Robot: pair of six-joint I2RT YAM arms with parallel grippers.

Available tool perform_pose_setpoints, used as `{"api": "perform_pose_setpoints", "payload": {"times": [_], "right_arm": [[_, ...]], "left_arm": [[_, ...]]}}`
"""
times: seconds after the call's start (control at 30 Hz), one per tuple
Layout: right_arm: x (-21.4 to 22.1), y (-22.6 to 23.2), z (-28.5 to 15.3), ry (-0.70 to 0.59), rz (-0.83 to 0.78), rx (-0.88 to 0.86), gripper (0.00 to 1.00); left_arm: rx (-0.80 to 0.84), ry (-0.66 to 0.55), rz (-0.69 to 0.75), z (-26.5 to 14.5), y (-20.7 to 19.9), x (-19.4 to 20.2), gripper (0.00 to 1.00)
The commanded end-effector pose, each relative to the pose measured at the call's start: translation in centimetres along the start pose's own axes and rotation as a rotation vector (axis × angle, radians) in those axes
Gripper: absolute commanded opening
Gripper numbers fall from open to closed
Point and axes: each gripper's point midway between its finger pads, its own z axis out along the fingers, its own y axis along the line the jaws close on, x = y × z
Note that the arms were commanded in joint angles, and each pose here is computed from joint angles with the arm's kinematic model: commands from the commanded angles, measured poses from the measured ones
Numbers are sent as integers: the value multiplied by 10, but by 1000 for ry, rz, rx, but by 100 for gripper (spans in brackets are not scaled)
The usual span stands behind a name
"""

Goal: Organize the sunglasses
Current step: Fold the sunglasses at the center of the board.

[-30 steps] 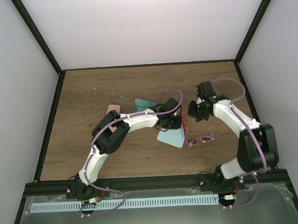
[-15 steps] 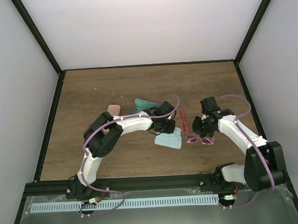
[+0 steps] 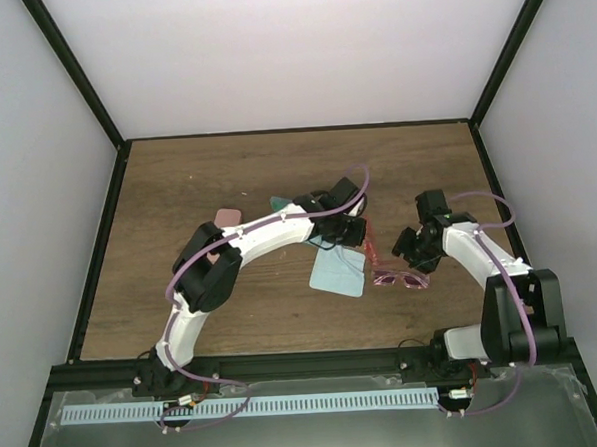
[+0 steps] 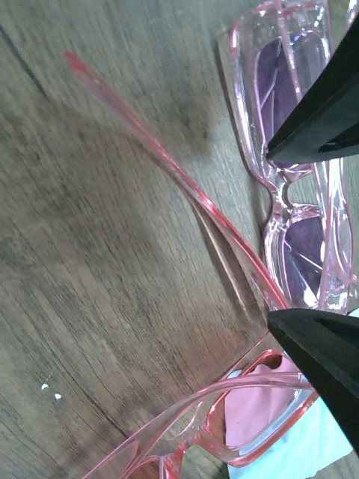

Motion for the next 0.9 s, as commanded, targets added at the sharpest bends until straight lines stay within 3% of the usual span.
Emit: {"api": "perform_pose_setpoints", "payload": {"times": [0.0, 0.37, 0.67, 0.87], "right_arm": [[-19, 5, -6, -42, 8, 1, 57], [-39, -5, 4, -81, 38, 64, 59], [-47, -7, 18, -69, 42, 101, 38], [-46, -8, 20, -56, 45, 110, 36]], "left_arm": [[-11, 81, -5, 18, 5, 14, 4], [-37, 148, -24, 51, 20, 31, 4], [-40, 152, -23, 64, 20, 27, 4], [-41, 153, -29, 69, 19, 23, 4]]}}
